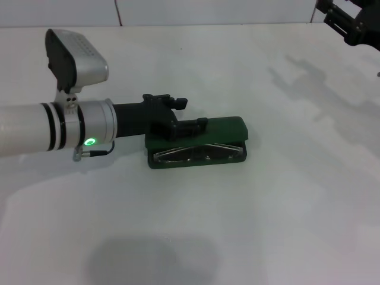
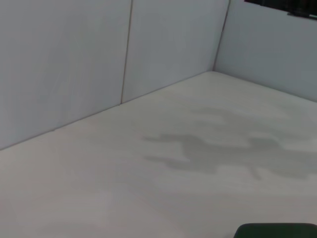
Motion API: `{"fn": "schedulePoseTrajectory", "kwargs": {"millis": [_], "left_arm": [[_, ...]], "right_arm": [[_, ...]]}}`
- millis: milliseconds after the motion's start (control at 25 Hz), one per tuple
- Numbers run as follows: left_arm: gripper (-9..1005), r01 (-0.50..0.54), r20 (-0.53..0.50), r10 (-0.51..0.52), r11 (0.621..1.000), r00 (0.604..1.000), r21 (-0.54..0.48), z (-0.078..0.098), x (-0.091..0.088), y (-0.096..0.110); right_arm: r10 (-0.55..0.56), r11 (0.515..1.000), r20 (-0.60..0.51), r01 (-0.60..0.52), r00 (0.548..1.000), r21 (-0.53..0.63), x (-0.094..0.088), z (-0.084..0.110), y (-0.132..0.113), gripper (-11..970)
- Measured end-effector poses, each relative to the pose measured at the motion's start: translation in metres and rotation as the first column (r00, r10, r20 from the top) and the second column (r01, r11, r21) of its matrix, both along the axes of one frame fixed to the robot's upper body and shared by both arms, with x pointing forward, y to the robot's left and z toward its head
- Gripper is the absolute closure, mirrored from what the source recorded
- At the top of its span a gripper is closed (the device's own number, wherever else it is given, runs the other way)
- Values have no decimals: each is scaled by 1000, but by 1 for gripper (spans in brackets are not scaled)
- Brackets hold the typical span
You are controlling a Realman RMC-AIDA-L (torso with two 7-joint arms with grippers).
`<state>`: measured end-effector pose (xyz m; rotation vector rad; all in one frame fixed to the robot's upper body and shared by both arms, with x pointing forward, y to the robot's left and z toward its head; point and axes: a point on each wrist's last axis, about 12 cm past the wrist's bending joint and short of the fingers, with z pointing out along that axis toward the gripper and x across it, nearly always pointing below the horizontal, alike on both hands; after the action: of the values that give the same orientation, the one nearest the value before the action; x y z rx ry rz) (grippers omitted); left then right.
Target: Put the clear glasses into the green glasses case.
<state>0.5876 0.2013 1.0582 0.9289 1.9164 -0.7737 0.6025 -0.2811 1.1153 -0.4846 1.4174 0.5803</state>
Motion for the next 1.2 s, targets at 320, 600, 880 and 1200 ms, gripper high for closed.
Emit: {"fn": "schedulePoseTrajectory", "kwargs": {"millis": [320, 600, 880, 1200], "left_arm": [[269, 1, 6, -1, 1000, 1000, 7, -2, -4, 3], [270, 11, 2, -11, 1000, 1000, 18, -4, -6, 1], [270, -3, 77, 11, 995, 997, -104, 6, -8, 5], [272, 245, 308, -132, 899, 942, -363, 43, -48, 44]], "right_arm": [[11, 1000, -6, -12, 1000, -11, 5, 1, 7, 431], [10, 1000, -8, -10, 1000, -14, 7, 1, 8, 429], [118, 990, -16, -119, 993, -79, 6, 1, 26, 427], [575, 804, -54, -575, 817, -151, -12, 30, 52, 424]]}}
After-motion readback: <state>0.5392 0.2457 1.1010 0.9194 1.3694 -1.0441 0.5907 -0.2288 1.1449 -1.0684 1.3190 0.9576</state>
